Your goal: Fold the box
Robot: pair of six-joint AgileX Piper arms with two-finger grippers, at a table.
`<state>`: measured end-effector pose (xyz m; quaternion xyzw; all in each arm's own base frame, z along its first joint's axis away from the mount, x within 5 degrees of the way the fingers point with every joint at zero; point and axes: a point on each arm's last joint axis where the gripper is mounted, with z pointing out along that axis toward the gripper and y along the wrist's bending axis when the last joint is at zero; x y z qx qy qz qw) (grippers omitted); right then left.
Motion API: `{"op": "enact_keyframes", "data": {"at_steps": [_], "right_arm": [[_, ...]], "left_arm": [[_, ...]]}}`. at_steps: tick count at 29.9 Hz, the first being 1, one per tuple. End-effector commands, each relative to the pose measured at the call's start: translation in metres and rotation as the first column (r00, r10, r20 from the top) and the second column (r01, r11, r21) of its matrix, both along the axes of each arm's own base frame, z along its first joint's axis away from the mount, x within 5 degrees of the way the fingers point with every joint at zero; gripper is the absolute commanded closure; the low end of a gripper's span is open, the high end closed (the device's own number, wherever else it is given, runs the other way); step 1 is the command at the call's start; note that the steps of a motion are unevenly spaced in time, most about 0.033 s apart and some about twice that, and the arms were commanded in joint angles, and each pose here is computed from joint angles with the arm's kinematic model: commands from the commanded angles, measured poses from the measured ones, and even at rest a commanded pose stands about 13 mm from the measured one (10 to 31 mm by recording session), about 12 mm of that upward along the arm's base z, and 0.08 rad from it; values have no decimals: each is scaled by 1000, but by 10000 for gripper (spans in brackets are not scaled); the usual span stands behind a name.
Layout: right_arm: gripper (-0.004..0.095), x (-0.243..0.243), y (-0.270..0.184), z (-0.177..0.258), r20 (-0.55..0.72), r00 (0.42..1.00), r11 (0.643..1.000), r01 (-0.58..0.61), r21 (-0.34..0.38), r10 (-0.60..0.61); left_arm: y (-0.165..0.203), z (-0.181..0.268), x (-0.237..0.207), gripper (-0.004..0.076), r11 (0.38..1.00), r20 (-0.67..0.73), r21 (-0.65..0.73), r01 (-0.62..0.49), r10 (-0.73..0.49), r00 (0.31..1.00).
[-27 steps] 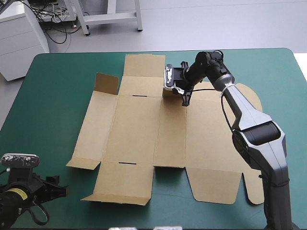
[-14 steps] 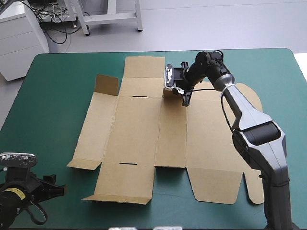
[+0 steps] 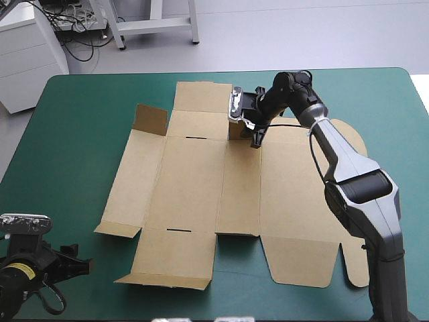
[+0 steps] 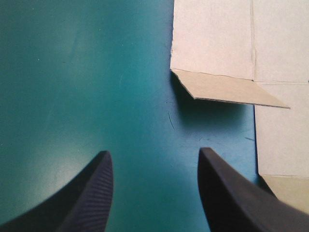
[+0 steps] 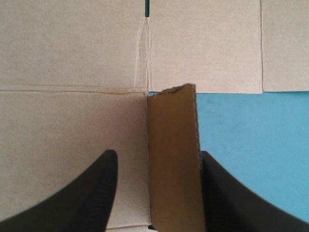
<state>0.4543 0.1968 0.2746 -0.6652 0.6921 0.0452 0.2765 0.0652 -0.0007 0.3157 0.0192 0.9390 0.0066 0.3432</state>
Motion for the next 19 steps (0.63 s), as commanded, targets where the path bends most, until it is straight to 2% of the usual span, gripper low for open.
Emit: {"op": "enact_keyframes", "data": {"at_steps": [1,3,7,11,19], "right_arm": [[288,-8,-4,48,88,994,993,63,98,-72],[250,-10,-6,53,87,991,990,97,102,-106],[247,-14,-12,66,94,982,982,153,109,-163],[244,-22,-20,86,106,958,960,254,121,-267],[245,-55,-51,136,102,860,865,491,103,-500]], "left_arm": [[0,12,5,344,1000,66,-4,-1,1,998],[0,12,5,344,1000,66,-4,-1,1,998],[-1,12,4,344,1000,65,-12,2,-1,998],[-2,11,5,344,1000,47,-25,6,-4,999],[-7,19,17,344,998,-9,-61,14,-15,1000]]}}
